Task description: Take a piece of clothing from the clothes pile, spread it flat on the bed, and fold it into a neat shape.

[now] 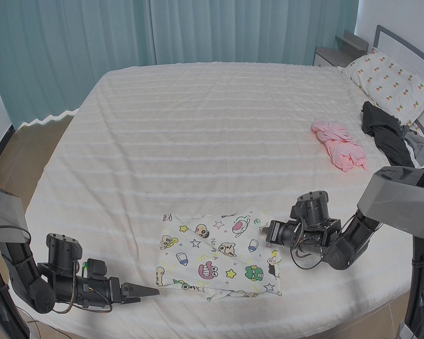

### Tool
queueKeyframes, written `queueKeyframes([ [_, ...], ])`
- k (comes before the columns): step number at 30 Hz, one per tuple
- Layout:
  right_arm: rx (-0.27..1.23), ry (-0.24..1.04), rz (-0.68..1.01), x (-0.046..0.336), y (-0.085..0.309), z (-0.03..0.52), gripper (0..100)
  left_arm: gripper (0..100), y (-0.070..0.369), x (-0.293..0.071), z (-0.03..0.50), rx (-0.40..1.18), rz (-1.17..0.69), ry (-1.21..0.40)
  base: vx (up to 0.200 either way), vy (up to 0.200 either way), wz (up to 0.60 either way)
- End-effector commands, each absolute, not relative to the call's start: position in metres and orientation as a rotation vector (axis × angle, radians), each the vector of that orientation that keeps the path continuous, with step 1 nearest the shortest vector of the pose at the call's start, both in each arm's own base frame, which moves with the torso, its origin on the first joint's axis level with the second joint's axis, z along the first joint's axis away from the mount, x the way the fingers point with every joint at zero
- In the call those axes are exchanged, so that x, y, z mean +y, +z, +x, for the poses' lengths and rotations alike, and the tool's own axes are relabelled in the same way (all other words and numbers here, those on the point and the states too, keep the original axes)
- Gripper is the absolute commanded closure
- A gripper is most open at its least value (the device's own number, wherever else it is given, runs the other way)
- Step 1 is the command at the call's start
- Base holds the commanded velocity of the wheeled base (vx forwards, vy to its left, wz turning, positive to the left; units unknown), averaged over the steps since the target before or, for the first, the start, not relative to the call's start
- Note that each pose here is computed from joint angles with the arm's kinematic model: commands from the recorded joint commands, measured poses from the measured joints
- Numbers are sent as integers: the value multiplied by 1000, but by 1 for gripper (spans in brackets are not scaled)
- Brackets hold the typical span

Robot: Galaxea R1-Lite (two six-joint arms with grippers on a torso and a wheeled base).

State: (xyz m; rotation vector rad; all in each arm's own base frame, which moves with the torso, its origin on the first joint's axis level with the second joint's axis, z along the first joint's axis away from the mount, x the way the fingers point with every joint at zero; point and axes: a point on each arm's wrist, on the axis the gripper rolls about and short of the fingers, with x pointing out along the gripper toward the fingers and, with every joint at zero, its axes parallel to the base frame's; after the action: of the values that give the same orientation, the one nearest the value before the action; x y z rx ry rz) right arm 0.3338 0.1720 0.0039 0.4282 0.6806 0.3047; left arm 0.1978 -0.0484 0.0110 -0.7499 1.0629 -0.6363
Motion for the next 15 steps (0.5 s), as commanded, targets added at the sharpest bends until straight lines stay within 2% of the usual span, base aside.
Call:
queueKeyframes([
  [1, 690, 303, 421, 173, -2, 334, 0, 0, 11, -48, 198, 1063, -750, -636, 0, 0, 0],
  [11, 696, 302, 429, 173, -6, 335, 0, 0, 11, -49, 198, 1062, -750, -637, 0, 0, 0],
  [15, 642, 339, 450, 176, 1, 335, 0, 0, 11, -49, 198, 1062, -750, -637, 0, 0, 0],
])
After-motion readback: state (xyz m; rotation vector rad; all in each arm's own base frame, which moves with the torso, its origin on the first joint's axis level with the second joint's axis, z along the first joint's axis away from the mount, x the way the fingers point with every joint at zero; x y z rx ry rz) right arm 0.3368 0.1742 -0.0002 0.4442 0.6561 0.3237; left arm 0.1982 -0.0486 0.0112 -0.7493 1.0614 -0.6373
